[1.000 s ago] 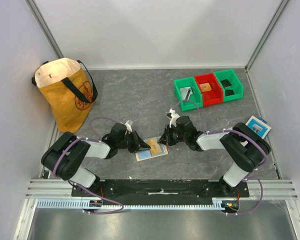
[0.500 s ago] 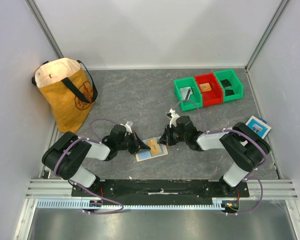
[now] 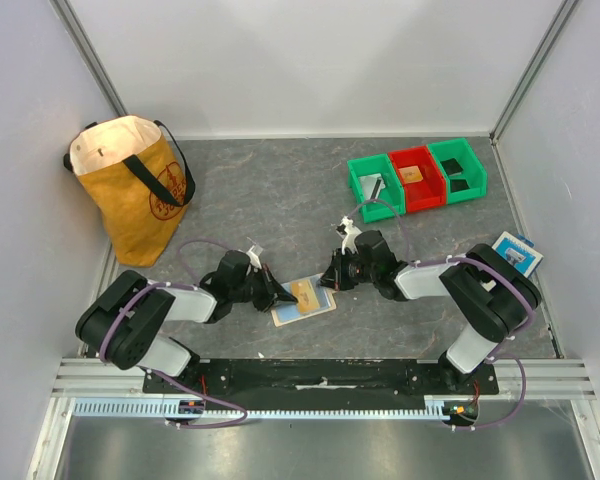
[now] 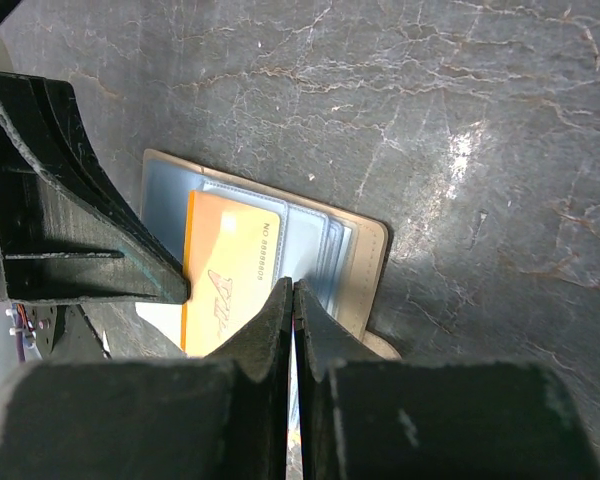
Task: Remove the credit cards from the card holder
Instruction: Remove the credit card from the card holder.
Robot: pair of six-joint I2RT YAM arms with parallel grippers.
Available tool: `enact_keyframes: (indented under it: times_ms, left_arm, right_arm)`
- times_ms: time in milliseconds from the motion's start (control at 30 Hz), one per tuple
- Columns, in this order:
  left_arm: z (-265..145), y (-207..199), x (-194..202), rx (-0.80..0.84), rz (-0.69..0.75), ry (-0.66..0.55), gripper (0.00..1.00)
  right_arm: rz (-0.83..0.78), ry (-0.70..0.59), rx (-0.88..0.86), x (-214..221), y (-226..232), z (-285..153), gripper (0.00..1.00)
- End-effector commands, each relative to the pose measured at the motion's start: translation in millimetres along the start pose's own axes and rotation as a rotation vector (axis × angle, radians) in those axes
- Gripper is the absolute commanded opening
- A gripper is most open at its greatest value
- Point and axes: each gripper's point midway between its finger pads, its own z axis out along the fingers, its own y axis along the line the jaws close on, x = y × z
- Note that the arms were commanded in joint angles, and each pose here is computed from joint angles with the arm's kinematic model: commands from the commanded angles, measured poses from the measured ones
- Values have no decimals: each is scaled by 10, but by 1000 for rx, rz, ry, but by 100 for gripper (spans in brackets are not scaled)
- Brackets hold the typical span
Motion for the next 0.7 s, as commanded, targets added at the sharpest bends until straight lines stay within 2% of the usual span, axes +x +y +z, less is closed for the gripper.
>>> enact_keyframes:
  times_ms: [0,367,667]
  left_arm:
    - [-43,47,17,-24,29,21,2]
    - [-19,-40,-31,-14,77,34,2]
    - [-14,-55,-35,-11,84,35,2]
  right_arm:
    - [7,70,74,222,-217,-45,7]
    - [-43,22,-216,-89,451,-113,8]
    - [25,95,-197,122,317,-14,8]
